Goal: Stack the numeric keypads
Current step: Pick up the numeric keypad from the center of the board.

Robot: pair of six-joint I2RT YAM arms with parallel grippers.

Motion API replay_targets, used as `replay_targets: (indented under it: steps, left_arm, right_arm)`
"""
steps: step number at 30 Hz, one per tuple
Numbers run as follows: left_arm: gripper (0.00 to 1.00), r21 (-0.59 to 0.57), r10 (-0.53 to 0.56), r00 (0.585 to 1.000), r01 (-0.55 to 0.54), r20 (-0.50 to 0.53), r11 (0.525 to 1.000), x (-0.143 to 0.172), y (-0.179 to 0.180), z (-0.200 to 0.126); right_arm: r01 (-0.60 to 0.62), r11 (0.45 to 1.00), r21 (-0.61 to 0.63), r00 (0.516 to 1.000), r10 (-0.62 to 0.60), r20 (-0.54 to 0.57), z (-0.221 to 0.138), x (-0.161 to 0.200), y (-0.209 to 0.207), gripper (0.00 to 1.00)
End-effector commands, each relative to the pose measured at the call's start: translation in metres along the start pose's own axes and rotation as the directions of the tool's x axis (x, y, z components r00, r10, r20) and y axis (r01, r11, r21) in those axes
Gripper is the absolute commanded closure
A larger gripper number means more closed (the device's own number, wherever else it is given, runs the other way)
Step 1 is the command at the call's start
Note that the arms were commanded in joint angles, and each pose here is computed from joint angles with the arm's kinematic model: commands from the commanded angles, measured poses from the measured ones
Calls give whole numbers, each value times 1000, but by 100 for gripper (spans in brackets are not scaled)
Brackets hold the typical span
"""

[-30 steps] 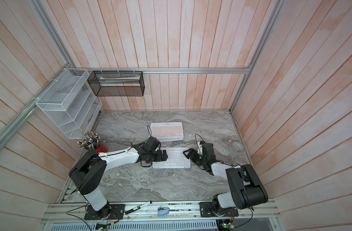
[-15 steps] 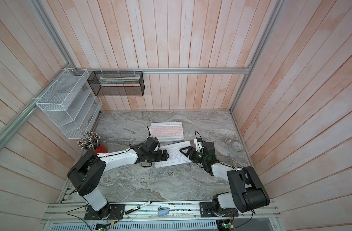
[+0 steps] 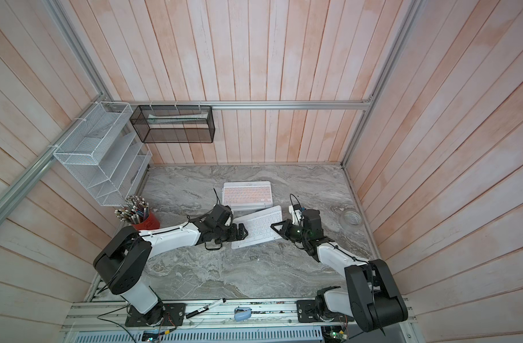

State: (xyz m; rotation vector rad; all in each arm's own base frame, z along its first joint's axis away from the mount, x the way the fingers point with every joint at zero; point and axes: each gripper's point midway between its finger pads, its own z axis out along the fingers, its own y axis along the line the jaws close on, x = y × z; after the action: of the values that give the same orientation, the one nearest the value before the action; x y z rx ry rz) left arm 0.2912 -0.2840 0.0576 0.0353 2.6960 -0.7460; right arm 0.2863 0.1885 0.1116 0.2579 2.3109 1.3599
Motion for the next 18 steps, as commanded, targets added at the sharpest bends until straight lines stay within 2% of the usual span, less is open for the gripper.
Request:
replay_targets:
  steps: [1, 6, 10, 14, 18]
  left_arm:
    - [0, 46, 23, 997, -26, 75, 999, -13, -10, -23]
    - [0, 52, 12, 989, -20, 145, 998, -29, -4, -47]
    - [0, 111, -46, 980, 25, 196, 994, -35, 8, -70]
    - [0, 213, -97, 960, 40, 264, 976, -43, 10, -97]
    - [0, 334, -123, 954, 26, 275, 942, -45, -2, -112]
  right_arm:
    - [36, 999, -3, 999, -36, 20, -4, -8, 10, 100]
    - [32, 999, -23, 999, -31, 29, -8, -10, 17, 100]
    - [50, 998, -44, 998, -48, 47, -15, -17, 32, 100]
    - [42, 995, -86, 995, -34, 90, -25, -28, 50, 100]
    - [33, 984, -175, 995, -16, 99, -32, -32, 73, 100]
